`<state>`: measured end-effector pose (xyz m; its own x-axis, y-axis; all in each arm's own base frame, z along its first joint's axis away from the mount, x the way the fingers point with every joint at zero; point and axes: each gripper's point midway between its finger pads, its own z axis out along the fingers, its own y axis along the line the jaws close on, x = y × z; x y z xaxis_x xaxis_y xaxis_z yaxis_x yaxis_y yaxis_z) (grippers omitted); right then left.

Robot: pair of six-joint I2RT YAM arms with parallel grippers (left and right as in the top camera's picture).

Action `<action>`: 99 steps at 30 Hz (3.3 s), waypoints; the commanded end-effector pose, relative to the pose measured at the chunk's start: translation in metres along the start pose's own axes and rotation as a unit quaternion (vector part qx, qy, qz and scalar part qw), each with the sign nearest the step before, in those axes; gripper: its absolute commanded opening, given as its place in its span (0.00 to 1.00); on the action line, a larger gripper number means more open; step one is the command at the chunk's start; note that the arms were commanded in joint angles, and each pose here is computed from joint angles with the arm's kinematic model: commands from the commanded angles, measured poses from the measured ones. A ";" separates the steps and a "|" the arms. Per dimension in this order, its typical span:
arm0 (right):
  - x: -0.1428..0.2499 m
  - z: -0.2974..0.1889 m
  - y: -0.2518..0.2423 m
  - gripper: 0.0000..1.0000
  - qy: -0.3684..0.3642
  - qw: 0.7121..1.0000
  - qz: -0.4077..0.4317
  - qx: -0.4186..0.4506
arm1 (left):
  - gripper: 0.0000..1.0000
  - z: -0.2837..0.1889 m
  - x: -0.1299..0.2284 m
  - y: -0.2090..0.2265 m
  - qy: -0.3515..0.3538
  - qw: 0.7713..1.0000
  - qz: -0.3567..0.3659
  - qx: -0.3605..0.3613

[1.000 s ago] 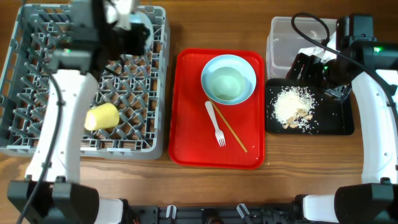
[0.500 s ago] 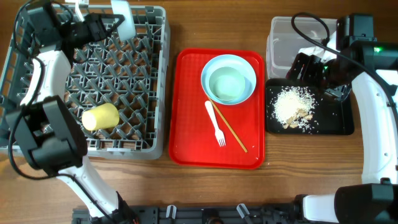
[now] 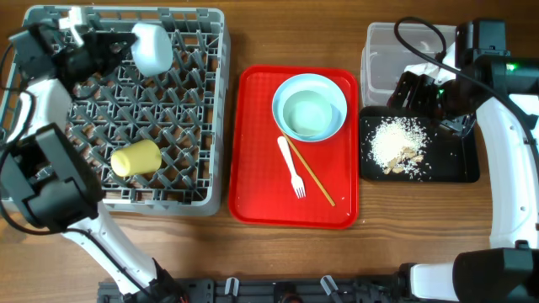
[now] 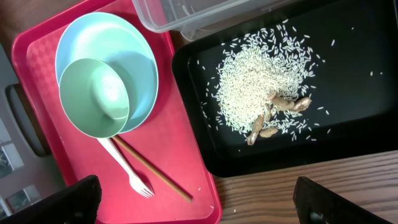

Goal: Sort waste into correct bins and load items into the dishwasher rack
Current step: 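Place the small light-blue bowl into the dish rack with the left gripper, then grasp the green bowl from the plate with the left gripper, then place the green bowl into the dish rack with the left gripper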

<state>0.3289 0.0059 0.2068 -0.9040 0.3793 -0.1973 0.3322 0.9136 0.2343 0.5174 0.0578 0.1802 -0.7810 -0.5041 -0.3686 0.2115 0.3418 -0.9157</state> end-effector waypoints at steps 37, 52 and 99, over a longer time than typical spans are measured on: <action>-0.014 -0.017 -0.054 1.00 -0.054 0.983 0.137 0.107 | 1.00 0.180 0.204 -0.101 0.151 0.889 0.261 -0.344; -0.012 -0.017 -0.055 1.00 -0.041 0.987 0.124 0.093 | 0.65 0.261 0.359 -0.032 0.275 0.818 0.342 -0.372; -0.008 -0.017 -0.055 1.00 -0.033 0.989 0.109 0.095 | 0.04 0.037 0.096 -0.052 0.129 0.983 -0.123 -0.032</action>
<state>0.3115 -0.0515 0.2016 -0.7895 0.5805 -0.1994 0.5787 0.8122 0.0736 0.4538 -0.0464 0.1955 -0.9254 -0.3509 -0.1432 0.0057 0.3650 -0.9310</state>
